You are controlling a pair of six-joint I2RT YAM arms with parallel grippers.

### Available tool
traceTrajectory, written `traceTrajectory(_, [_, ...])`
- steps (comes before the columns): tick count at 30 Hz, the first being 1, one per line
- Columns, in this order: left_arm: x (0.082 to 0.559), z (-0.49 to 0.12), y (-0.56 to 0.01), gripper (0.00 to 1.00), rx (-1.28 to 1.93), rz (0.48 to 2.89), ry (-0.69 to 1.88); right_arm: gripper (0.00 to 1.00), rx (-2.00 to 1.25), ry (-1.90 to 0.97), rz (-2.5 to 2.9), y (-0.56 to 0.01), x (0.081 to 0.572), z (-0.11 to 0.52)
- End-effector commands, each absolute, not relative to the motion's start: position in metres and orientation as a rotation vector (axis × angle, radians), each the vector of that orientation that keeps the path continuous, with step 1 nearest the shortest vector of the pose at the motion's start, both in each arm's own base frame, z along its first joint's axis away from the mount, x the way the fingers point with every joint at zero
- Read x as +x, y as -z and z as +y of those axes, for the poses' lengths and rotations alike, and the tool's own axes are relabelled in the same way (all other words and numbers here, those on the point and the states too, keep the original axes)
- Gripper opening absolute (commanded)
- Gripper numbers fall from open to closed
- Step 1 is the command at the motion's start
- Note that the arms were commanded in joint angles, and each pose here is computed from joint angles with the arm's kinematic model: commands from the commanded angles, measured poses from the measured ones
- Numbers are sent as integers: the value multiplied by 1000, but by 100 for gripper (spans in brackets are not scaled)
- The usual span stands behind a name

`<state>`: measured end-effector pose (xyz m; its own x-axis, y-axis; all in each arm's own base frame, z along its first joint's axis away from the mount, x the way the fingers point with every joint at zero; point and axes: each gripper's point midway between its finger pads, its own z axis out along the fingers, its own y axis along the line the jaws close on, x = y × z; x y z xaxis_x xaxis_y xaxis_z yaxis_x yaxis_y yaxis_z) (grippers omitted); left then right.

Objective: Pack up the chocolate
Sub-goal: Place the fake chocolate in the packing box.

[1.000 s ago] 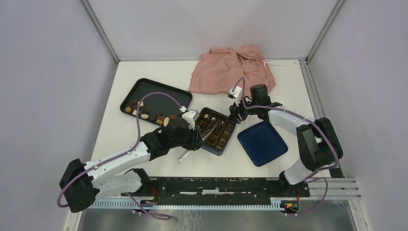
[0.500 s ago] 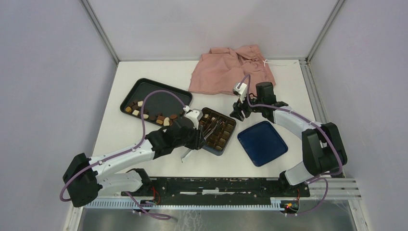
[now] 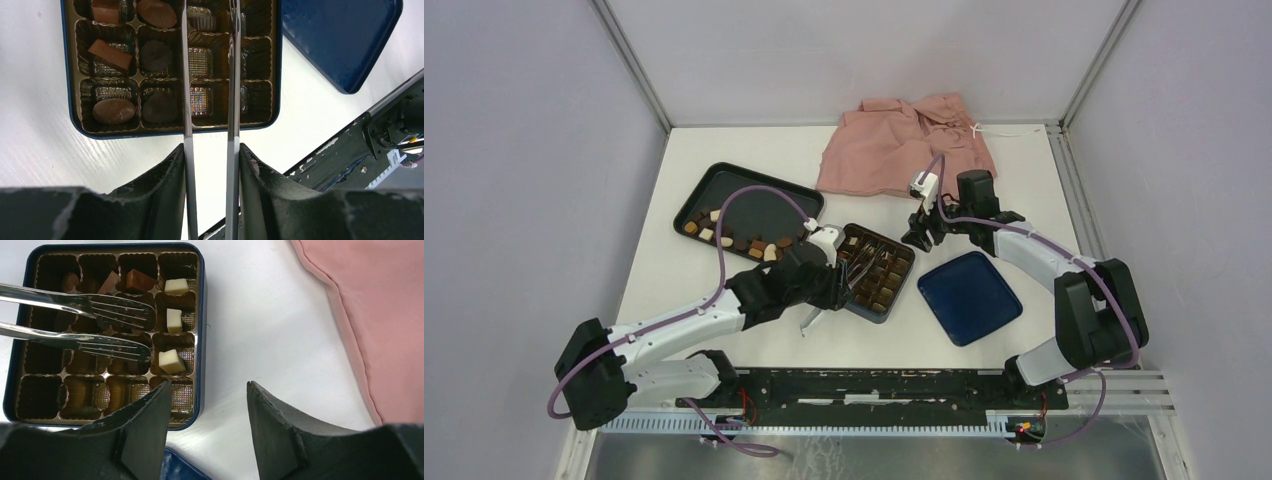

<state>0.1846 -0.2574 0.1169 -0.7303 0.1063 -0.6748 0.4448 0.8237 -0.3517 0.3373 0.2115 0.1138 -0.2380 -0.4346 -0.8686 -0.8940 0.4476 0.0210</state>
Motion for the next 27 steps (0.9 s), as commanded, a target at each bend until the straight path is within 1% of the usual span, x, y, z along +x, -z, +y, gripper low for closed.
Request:
traceTrajectory(1, [197, -268, -158, 44, 354, 2214, 726, 62, -1139, -655, 1749, -143, 345, 215])
traceTrajectory(5, [202, -261, -182, 41, 313, 2162, 719, 62, -1146, -644, 1729, -149, 344, 214])
traceTrajectory(11, [217, -226, -201, 40, 235, 2154, 570, 62, -1151, -633, 1708, -155, 343, 213])
traceTrajectory(15, [237, -180, -200, 40, 113, 2189, 509, 62, -1154, -640, 1705, -156, 341, 213])
traceTrajectory(20, [268, -101, -199, 41, -109, 2206, 369, 62, -1156, -645, 1695, -159, 340, 214])
traceTrajectory(23, [285, -65, -188, 41, -215, 2247, 287, 63, -1156, -645, 1696, -159, 340, 214])
traceTrajectory(27, [304, -29, -168, 41, -371, 2300, 284, 63, -1159, -644, 1693, -160, 340, 214])
